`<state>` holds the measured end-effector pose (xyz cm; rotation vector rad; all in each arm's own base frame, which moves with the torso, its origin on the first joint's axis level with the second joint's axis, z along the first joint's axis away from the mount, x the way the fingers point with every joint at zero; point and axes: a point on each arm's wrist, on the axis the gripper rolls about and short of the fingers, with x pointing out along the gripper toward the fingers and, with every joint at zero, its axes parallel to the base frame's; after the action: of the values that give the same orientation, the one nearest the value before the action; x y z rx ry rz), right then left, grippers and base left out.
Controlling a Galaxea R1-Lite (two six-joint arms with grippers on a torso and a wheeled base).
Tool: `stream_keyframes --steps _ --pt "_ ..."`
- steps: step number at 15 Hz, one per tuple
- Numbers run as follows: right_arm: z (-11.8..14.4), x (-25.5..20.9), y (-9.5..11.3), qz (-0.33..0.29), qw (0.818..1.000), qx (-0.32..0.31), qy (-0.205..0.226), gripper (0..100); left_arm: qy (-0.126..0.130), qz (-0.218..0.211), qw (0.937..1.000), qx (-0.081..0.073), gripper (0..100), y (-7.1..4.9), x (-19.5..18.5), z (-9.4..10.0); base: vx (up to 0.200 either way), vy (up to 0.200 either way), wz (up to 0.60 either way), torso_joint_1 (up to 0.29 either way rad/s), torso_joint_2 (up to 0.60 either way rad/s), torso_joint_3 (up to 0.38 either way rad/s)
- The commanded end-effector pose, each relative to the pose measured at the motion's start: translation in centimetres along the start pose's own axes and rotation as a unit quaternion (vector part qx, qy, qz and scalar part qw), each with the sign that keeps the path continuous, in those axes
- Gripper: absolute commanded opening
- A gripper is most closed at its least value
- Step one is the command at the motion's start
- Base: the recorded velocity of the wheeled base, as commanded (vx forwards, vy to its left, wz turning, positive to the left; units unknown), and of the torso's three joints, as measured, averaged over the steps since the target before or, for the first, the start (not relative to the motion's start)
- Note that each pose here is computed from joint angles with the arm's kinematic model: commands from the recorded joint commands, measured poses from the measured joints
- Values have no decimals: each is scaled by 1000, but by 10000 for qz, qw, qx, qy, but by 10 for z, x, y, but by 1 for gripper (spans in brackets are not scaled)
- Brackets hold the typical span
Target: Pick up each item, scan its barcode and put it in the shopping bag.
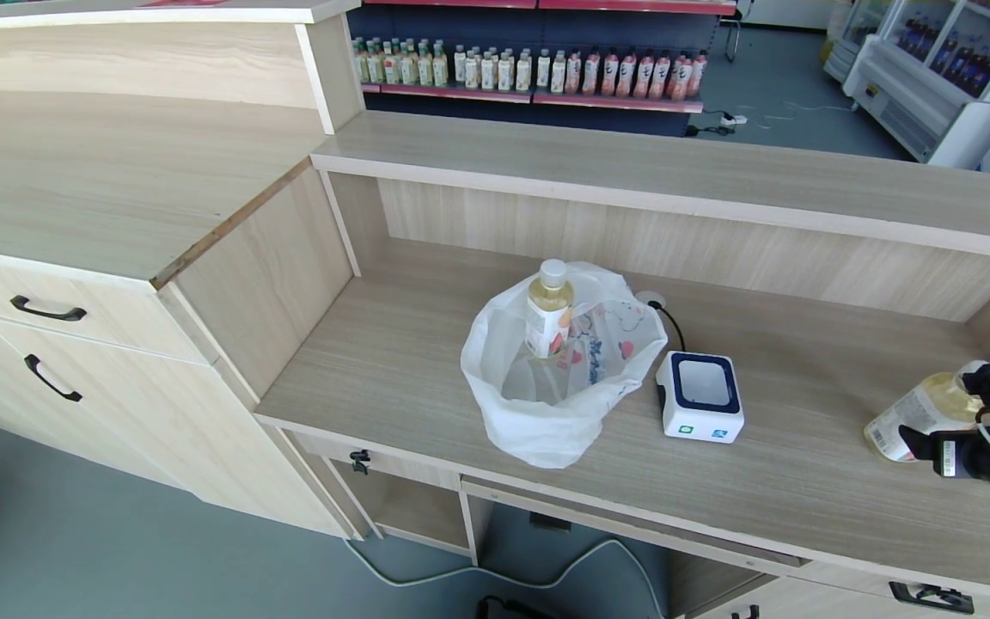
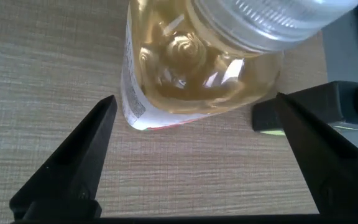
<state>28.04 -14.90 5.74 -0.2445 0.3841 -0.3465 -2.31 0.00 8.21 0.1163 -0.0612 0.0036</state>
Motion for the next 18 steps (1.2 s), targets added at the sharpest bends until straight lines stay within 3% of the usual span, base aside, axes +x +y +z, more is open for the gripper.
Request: stream_keyframes --steps 1,10,14,18 --pt "1 5 -1 -19 10000 -6 -64 100 -8 1 10000 1 100 0 0 0 0 0 0 0 0 0" --pt "-9 29 17 193 9996 -123 -143 100 0 0 10000 1 100 0 0 0 0 0 0 0 0 0" --pt "3 41 23 496 9973 -170 -507 100 0 0 10000 1 100 0 0 0 0 0 0 0 0 0" --pt "6 48 23 487 9968 -182 -600 100 -8 1 10000 1 100 0 0 0 0 0 0 0 0 0"
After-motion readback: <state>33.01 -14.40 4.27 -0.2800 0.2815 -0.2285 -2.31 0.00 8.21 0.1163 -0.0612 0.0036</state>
